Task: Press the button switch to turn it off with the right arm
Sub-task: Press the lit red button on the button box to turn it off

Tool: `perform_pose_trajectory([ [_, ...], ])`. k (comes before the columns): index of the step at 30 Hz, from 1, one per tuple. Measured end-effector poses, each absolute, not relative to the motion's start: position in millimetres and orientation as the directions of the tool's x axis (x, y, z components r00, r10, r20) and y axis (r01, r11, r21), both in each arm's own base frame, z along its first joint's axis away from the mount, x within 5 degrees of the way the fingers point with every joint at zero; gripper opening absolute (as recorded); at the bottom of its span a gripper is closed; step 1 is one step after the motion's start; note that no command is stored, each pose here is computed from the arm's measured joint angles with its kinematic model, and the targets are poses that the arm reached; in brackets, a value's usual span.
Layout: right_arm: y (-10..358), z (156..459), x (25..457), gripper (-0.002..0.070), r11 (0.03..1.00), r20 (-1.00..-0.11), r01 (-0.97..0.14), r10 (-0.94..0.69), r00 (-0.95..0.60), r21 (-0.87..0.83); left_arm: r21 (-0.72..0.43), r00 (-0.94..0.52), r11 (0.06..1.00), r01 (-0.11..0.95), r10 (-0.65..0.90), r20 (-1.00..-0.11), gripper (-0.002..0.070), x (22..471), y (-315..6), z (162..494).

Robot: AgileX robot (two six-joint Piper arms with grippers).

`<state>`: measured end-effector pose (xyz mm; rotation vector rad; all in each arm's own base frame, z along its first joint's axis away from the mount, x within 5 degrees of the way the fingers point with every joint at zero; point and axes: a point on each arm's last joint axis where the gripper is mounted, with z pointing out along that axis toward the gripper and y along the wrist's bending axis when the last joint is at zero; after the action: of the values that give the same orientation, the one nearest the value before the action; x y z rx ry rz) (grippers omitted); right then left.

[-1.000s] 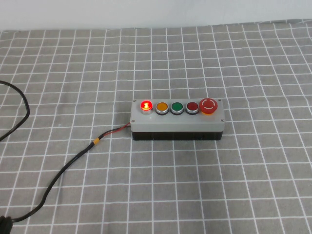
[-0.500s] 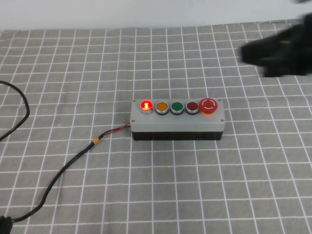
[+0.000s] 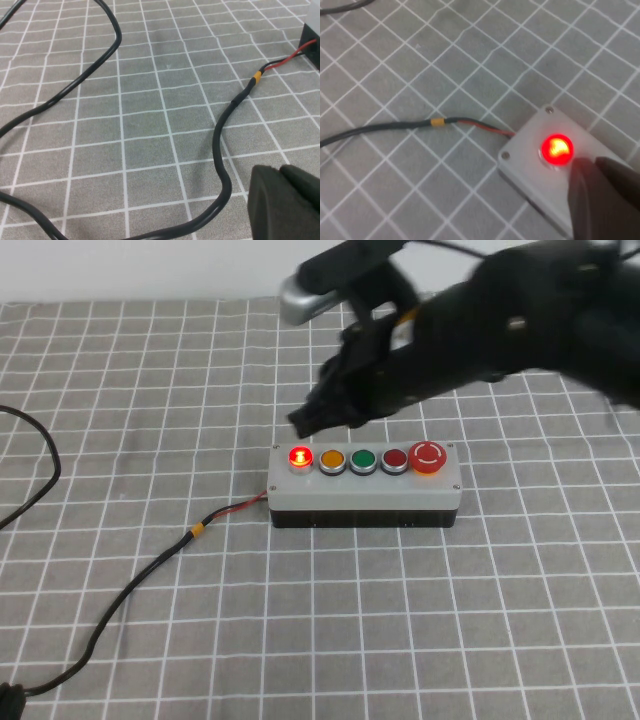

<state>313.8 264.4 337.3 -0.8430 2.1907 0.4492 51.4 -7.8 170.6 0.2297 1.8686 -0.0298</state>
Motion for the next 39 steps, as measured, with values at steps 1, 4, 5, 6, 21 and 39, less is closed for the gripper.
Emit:
perform_pose_trajectory([
  [1, 268, 334, 318, -0.0016, 0.725, -0.737, -0.686, -0.430, -0.521, 0.060, 0.096, -0.288, 0.980, 0.173, 0.143, -0.947, -0.0003, 51, -8, 171],
  [4, 280, 319, 331, -0.0016, 0.730, -0.721, -0.681, -0.438, -0.537, 0.063, 0.096, -0.288, 0.980, 0.173, 0.143, -0.947, -0.0003, 51, -8, 171],
  [5, 283, 313, 335, -0.0016, 0.730, -0.715, -0.680, -0.443, -0.541, 0.062, 0.096, -0.288, 0.980, 0.173, 0.143, -0.947, -0.0003, 51, -8, 171],
  [6, 286, 308, 339, -0.0016, 0.731, -0.709, -0.679, -0.446, -0.547, 0.064, 0.096, -0.288, 0.980, 0.173, 0.143, -0.947, -0.0003, 51, -8, 171],
  [21, 304, 262, 362, -0.0016, 0.738, -0.672, -0.672, -0.466, -0.575, 0.062, 0.096, -0.288, 0.980, 0.173, 0.143, -0.947, -0.0003, 51, -8, 171],
  [39, 310, 238, 374, -0.0016, 0.739, -0.670, -0.674, -0.488, -0.559, 0.023, 0.096, -0.288, 0.980, 0.173, 0.143, -0.947, -0.0003, 51, -8, 171],
])
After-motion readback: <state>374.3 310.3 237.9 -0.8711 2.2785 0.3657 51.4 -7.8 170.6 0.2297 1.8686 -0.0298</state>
